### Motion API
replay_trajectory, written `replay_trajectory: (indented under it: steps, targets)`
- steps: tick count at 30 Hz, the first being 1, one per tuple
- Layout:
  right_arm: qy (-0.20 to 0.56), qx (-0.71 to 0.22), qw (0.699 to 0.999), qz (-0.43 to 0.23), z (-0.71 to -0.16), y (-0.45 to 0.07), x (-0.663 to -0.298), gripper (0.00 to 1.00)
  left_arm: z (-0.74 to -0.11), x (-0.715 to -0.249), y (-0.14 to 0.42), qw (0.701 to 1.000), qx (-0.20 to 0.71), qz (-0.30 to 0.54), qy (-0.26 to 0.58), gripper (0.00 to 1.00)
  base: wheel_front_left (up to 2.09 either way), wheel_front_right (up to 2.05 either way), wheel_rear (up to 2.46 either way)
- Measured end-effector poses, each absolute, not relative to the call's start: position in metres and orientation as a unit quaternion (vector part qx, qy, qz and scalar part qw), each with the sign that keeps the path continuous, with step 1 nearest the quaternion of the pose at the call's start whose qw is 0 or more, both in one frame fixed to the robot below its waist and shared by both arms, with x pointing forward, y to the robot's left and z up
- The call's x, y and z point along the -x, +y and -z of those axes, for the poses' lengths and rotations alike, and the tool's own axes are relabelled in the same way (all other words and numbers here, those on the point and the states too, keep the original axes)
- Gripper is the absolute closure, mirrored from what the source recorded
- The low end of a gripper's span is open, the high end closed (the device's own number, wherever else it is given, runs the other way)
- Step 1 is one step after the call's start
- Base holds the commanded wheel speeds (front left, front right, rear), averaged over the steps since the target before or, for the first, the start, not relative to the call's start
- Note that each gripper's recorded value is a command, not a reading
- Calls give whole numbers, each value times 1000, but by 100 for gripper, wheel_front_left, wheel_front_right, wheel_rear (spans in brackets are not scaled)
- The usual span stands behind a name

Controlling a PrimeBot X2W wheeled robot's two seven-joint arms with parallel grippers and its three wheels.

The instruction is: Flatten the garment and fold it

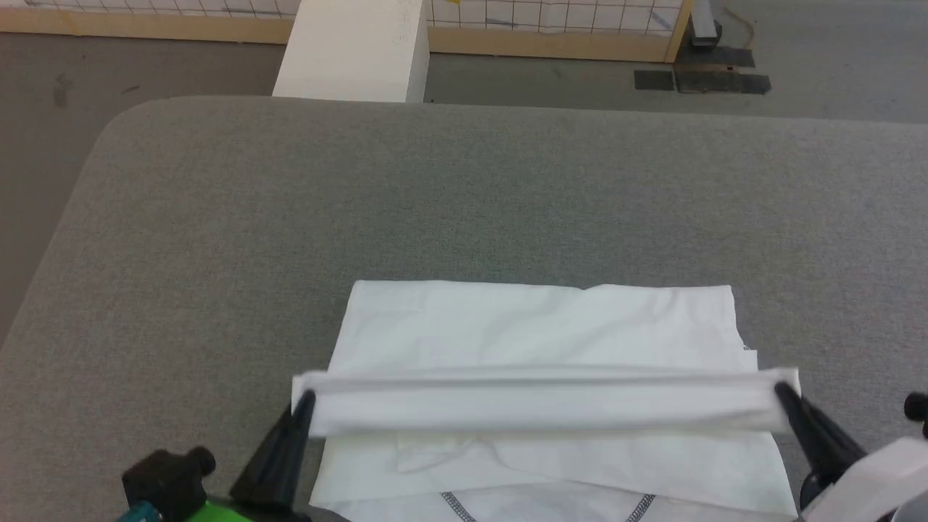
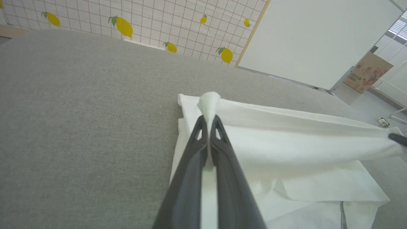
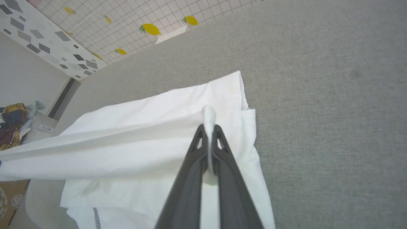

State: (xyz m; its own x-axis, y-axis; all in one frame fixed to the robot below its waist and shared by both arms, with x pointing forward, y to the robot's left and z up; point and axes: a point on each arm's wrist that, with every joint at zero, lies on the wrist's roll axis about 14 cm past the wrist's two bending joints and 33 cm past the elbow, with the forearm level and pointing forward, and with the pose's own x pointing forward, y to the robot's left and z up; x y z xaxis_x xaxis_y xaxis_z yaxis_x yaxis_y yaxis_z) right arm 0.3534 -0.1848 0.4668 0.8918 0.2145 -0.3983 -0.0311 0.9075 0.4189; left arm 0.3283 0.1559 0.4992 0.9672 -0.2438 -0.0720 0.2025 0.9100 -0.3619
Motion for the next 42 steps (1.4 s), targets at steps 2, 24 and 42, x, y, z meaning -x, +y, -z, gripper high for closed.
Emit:
replay_trajectory:
  steps: [2, 24, 42]
  targets:
    - [239, -210, 946, -60, -459, -185, -342, 100, -489, -318, 154, 971, 192, 112, 83, 100, 0, 0, 0]
    - [365, -202, 908, -42, -398, -183, -285, 100, -409, -274, 136, 917, 230, 117, 305, 100, 0, 0, 0]
    - [286, -188, 939, -42, -427, -187, -309, 0, -427, -301, 152, 941, 226, 90, 234, 0, 0, 0, 0]
